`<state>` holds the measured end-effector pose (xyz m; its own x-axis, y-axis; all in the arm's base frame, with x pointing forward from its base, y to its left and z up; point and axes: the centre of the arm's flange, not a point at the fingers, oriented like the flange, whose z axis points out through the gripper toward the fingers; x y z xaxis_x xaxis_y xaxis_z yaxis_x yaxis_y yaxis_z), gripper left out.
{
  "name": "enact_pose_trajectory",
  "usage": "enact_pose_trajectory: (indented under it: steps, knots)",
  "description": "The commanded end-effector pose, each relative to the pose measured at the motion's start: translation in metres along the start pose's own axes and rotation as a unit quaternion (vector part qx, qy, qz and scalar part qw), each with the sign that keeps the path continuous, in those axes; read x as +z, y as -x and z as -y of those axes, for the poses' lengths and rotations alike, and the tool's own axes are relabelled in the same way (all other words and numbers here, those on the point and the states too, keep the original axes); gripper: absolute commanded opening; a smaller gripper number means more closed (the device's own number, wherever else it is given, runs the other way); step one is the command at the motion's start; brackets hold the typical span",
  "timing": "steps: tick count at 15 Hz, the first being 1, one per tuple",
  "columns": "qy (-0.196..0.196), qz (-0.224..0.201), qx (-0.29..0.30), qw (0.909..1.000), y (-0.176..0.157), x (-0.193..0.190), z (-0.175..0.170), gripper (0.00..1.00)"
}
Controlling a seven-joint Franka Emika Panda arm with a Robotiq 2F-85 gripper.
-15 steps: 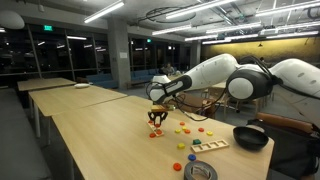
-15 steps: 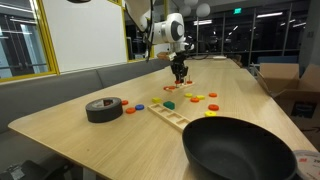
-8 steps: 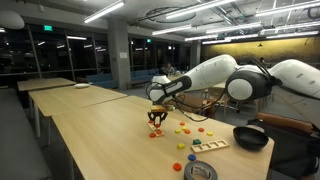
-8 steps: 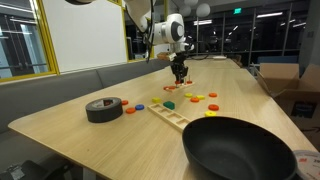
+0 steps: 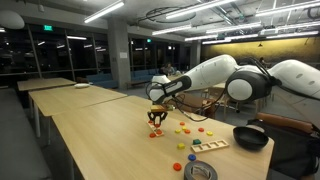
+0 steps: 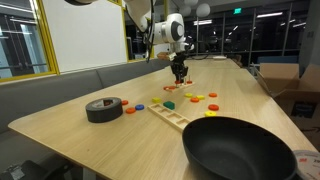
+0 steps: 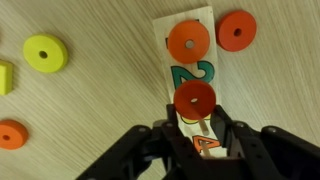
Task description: Put the round orange block on the first position from the end closest to you on the wooden board
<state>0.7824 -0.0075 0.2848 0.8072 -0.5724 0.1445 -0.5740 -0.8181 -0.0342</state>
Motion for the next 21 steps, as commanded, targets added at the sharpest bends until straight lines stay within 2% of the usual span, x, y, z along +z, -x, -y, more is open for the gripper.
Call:
enact_pose_trajectory:
  steps: [1, 21]
  knots:
    - [-0.002, -0.003, -0.002, 1.0, -0.0135, -0.0019, 0.009, 0.16]
    - [-0.007, 0.002, -0.009, 0.9999, -0.0153, 0.0007, 0.0111, 0.16]
